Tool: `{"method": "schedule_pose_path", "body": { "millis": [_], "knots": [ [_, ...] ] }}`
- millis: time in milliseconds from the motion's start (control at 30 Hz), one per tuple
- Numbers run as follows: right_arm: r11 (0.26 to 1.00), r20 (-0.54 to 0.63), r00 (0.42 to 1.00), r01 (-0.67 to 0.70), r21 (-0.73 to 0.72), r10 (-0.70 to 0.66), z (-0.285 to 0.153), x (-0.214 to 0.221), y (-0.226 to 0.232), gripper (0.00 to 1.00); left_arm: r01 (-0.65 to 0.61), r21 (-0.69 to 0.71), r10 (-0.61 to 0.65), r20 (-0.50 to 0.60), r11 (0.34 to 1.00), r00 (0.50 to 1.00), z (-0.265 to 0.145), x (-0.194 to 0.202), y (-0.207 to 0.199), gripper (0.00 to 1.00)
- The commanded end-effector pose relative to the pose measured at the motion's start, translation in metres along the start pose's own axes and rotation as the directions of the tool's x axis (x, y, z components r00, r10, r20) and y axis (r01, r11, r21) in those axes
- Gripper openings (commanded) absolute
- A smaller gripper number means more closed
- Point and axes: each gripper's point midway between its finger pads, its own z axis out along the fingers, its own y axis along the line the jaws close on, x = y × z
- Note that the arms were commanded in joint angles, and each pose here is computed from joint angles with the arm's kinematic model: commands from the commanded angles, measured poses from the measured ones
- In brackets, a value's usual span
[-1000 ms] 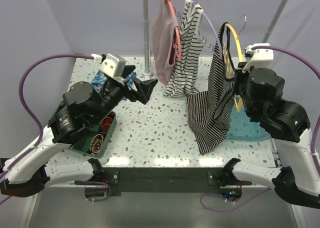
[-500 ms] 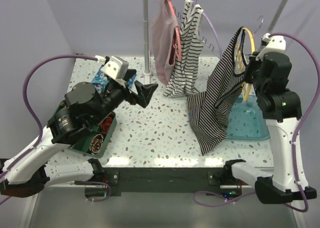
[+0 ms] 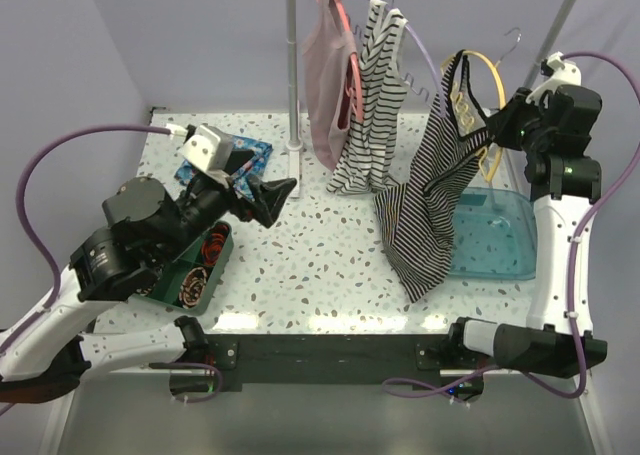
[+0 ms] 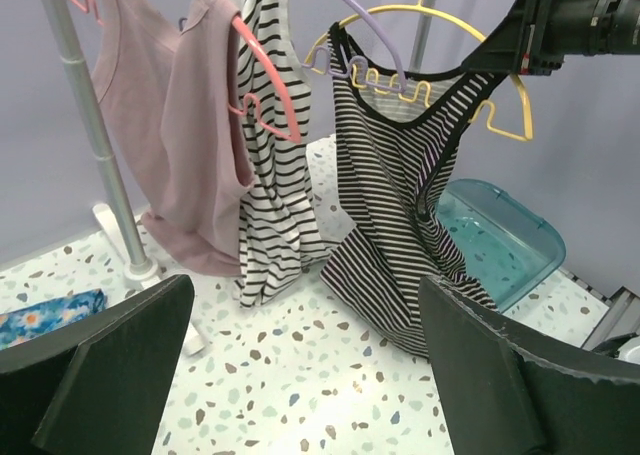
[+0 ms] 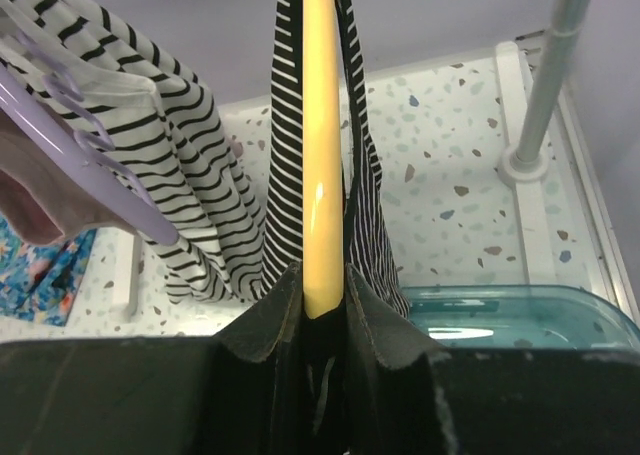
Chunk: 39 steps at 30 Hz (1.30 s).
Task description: Place the tank top on the hanger
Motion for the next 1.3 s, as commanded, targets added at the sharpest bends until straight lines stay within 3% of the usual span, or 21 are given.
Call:
{"method": "schedule_pose_path", "body": {
  "millis": [0,700,1267],
  "knots": [
    [0.995,0.189,0.982,0.034,-0.099,-0.014,-0.006,-0.064,0.025,0.00,-0.035,-0.047,0.034,-0.017,0.998,0.999,-0.012,0.014,0.014,1.00],
    [0.978,0.321,0.947,0.094,-0.187,-0.030,-0.024,-0.128,0.059,0.00,-0.089,-0.082,0.084,-0.060,0.993,0.995,-0.012,0.036,0.024,1.00],
    [0.979,0.264,0.960,0.141,-0.146,-0.099,0.025,-0.131,0.076,0.00,-0.085,-0.096,0.080,-0.056,0.992,0.995,-0.018,0.033,0.028,1.00]
  ]
}}
